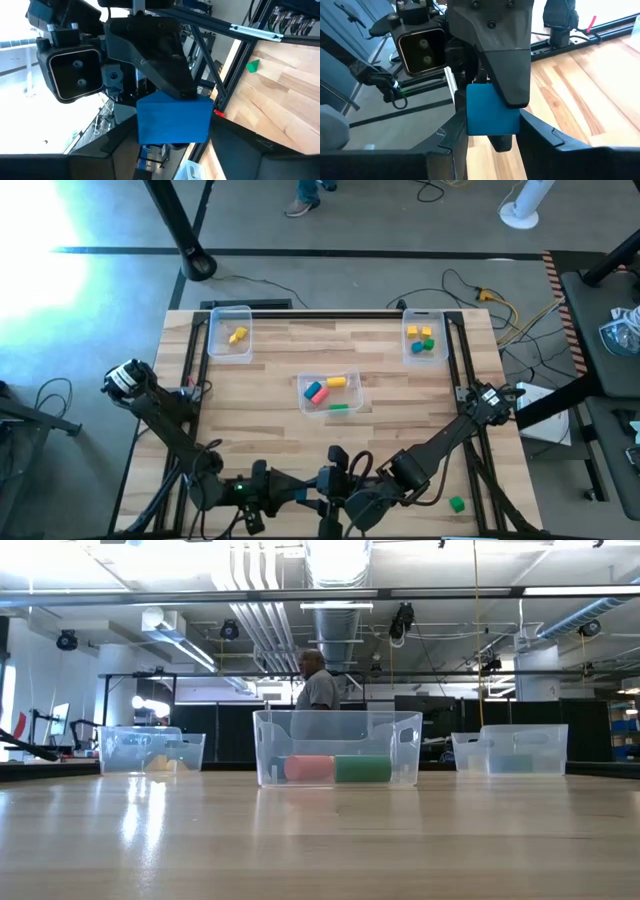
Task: Sort blocks by size
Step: Put the blue triangle block into the left transparent bin
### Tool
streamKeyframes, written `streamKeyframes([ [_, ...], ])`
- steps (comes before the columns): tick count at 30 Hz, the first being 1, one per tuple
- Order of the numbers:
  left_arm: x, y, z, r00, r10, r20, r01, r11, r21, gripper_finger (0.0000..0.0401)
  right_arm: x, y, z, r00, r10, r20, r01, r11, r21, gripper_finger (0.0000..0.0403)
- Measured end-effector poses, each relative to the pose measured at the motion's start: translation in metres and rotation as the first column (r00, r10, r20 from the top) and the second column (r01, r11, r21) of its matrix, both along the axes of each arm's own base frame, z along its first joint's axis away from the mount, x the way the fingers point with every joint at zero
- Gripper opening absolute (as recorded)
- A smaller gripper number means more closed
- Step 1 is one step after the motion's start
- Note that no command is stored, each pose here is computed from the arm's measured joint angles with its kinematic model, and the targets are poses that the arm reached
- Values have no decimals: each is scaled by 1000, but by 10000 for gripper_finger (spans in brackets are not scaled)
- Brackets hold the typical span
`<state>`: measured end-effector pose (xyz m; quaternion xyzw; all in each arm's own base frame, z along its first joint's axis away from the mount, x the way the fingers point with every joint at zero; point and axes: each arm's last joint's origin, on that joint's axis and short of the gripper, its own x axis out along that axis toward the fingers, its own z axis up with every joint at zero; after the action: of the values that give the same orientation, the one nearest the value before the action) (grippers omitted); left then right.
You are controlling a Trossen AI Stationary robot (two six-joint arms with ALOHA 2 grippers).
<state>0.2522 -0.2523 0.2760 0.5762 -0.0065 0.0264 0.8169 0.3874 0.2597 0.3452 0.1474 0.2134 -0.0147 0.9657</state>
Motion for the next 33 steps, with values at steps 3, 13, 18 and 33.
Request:
streamKeyframes([
  [3, 0, 0, 0, 1000, 0, 0, 0, 1000, 0, 192, 0, 0, -1, 1000, 0, -3, 0, 1000, 0, 131],
  [13, 0, 0, 0, 1000, 5, 1, -5, 1000, -16, 167, 0, -1, -2, 1000, -17, -3, 17, 1000, -1, 144],
  [18, -1, -1, 0, 1000, 5, 3, -5, 998, -57, 167, 1, -2, -1, 999, -35, 5, 35, 999, -23, 184],
  [33, -46, 43, 5, 985, 172, 4, -167, 960, -225, 167, -26, -9, -11, 951, -171, -257, 158, 985, -72, 288],
])
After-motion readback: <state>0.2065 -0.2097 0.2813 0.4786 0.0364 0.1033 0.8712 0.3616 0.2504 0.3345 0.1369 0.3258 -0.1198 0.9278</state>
